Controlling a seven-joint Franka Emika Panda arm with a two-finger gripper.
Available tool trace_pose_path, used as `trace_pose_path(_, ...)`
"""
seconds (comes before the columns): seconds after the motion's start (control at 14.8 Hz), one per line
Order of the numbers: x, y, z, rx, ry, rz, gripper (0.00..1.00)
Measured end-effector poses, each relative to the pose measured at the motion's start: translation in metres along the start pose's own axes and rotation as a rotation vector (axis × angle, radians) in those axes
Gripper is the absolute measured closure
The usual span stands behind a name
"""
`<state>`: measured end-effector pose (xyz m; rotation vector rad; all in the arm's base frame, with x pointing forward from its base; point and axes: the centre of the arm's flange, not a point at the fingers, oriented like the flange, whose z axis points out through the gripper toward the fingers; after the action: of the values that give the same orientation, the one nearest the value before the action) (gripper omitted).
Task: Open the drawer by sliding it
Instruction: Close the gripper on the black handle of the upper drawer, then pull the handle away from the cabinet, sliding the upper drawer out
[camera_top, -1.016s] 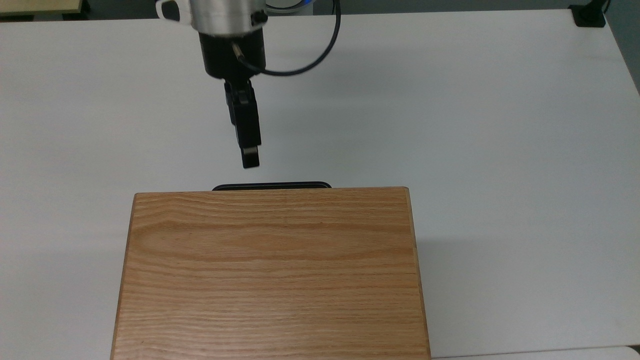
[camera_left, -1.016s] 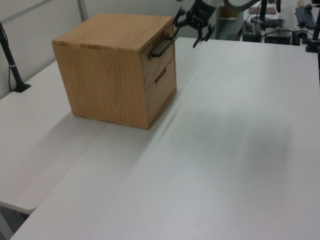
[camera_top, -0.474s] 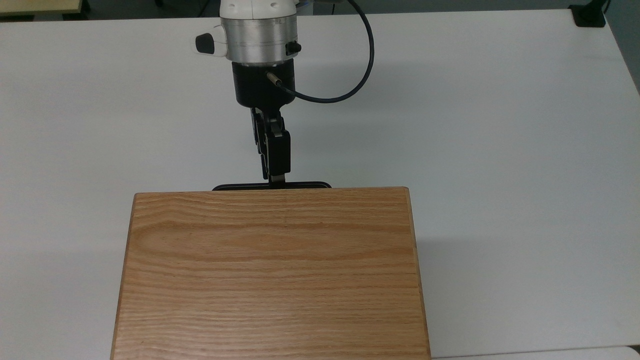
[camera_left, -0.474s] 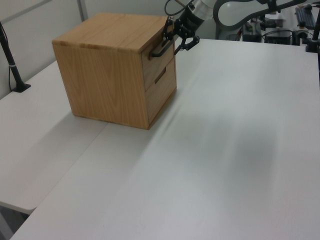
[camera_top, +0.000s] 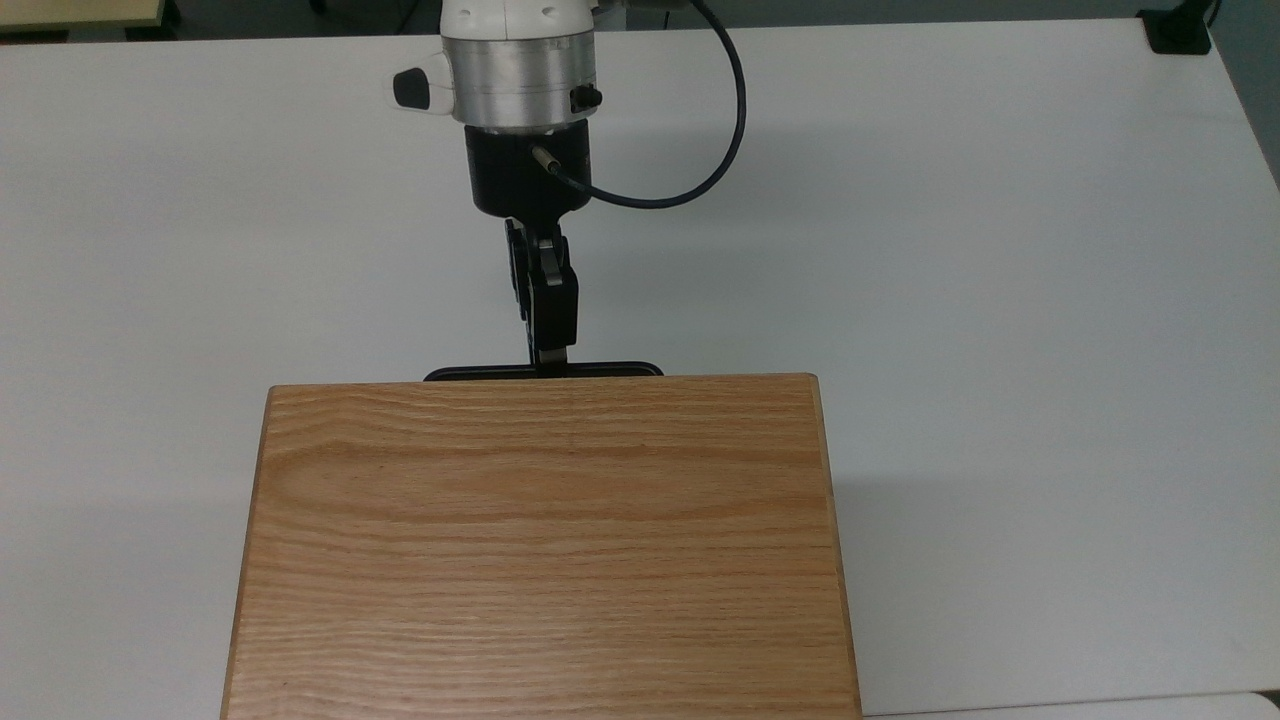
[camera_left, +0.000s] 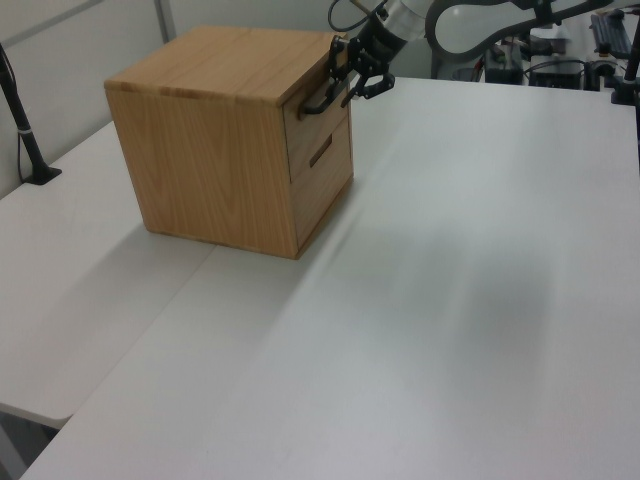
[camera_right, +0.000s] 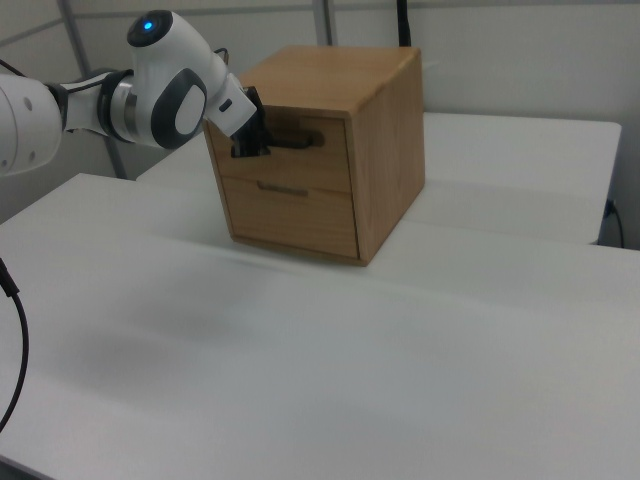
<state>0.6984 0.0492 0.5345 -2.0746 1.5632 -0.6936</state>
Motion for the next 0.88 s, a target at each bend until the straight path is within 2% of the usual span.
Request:
trace_pose_path(0.2,0.0,0.0,-0.001,0.003,0.001,0.017,0.74)
trace_pose_path(0.27,0.0,-0.001,-0.003,0.008,0.0,0.033,0.82)
trace_pose_path(0.54,0.0,0.006,-0.009,0.0,-0.004,0.057,0.83)
trace_pose_path(0.88,-0.005,0.045,-0.046,-0.034,-0.03,0.067,0.83)
